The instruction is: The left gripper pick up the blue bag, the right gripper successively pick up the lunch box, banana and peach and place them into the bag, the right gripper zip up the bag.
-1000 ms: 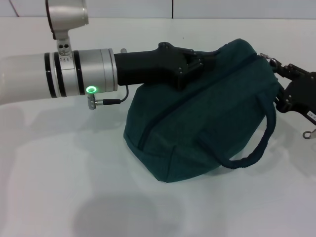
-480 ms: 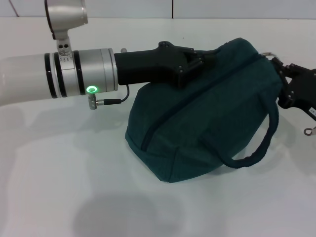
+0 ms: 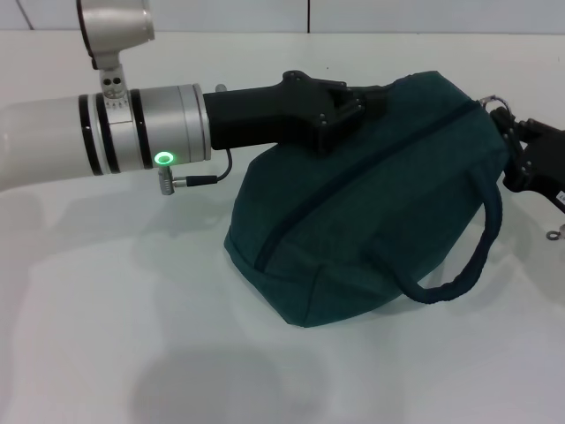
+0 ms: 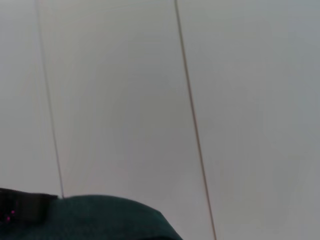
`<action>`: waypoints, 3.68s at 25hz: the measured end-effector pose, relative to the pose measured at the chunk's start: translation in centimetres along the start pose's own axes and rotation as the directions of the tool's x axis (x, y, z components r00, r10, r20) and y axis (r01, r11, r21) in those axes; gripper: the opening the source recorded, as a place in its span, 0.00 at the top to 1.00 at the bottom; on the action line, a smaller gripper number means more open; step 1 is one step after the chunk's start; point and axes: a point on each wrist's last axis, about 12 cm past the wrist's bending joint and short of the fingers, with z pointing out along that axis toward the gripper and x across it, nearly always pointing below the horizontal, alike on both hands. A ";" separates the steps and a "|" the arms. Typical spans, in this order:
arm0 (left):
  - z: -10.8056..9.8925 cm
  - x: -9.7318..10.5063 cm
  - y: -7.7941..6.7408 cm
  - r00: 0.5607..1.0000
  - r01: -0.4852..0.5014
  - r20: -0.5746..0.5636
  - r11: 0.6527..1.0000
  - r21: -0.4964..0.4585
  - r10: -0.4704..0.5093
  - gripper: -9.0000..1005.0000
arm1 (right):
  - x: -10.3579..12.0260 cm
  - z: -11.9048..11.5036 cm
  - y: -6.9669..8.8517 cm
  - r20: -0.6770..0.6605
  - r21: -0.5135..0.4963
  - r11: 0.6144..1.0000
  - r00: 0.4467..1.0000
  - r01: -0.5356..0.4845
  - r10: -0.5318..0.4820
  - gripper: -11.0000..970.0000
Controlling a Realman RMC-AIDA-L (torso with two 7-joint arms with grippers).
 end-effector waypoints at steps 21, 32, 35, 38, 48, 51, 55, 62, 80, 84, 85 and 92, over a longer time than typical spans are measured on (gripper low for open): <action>-0.4 0.0 0.2 1.000 -0.006 0.027 1.000 -0.018 0.007 0.94 | 1.4 -0.6 -0.2 -0.122 0.008 0.997 0.989 -0.083 0.083 0.90; -2.7 1.1 0.1 0.986 0.062 0.161 0.994 -0.094 -0.046 0.86 | 0.2 -1.8 -0.4 -0.043 -0.031 0.989 0.989 -0.145 0.144 0.86; -4.0 1.6 -0.3 0.971 0.066 0.237 0.992 -0.112 -0.038 0.78 | -0.4 -2.7 -0.6 0.009 -0.038 0.987 0.988 -0.156 0.156 0.85; -5.5 2.0 -1.8 0.949 -0.019 0.314 0.997 -0.073 0.041 0.67 | -1.4 -3.8 -0.4 0.095 -0.068 0.985 0.982 -0.160 0.166 0.74; -9.1 5.9 -6.3 0.898 -0.248 0.366 0.968 -0.040 0.245 0.34 | -5.9 -3.1 2.3 0.098 -0.609 0.787 0.974 -0.102 0.202 0.52; -9.9 7.5 -7.2 0.895 -0.264 0.355 0.962 -0.065 0.270 0.29 | -6.1 -2.2 2.6 0.011 -0.675 0.725 0.981 -0.135 0.193 0.47; -10.7 9.0 -8.0 0.899 -0.253 0.342 0.962 -0.102 0.272 0.29 | -5.7 -1.6 2.8 -0.035 -0.669 0.725 0.982 -0.162 0.187 0.40; -11.1 9.5 -8.4 0.900 -0.254 0.336 0.961 -0.111 0.276 0.29 | -5.7 -1.4 3.3 -0.042 -0.707 0.695 0.988 -0.132 0.145 0.30; -11.4 9.3 -8.3 0.901 -0.269 0.324 0.958 -0.100 0.287 0.29 | -6.9 0.5 3.7 -0.070 -0.743 0.669 0.996 -0.021 -0.047 0.25; -11.6 9.4 -8.4 0.905 -0.269 0.317 0.959 -0.093 0.285 0.29 | -7.2 0.3 3.8 -0.096 -0.740 0.672 0.992 -0.014 -0.086 0.25; -11.5 9.5 -8.4 0.906 -0.269 0.314 0.959 -0.088 0.283 0.29 | -7.4 0.3 3.8 -0.096 -0.739 0.674 0.991 -0.007 -0.095 0.25; -11.4 9.5 -8.4 0.914 -0.274 0.297 0.960 -0.057 0.278 0.29 | -7.5 -0.6 4.0 -0.084 -0.731 0.682 0.991 0.007 -0.101 0.25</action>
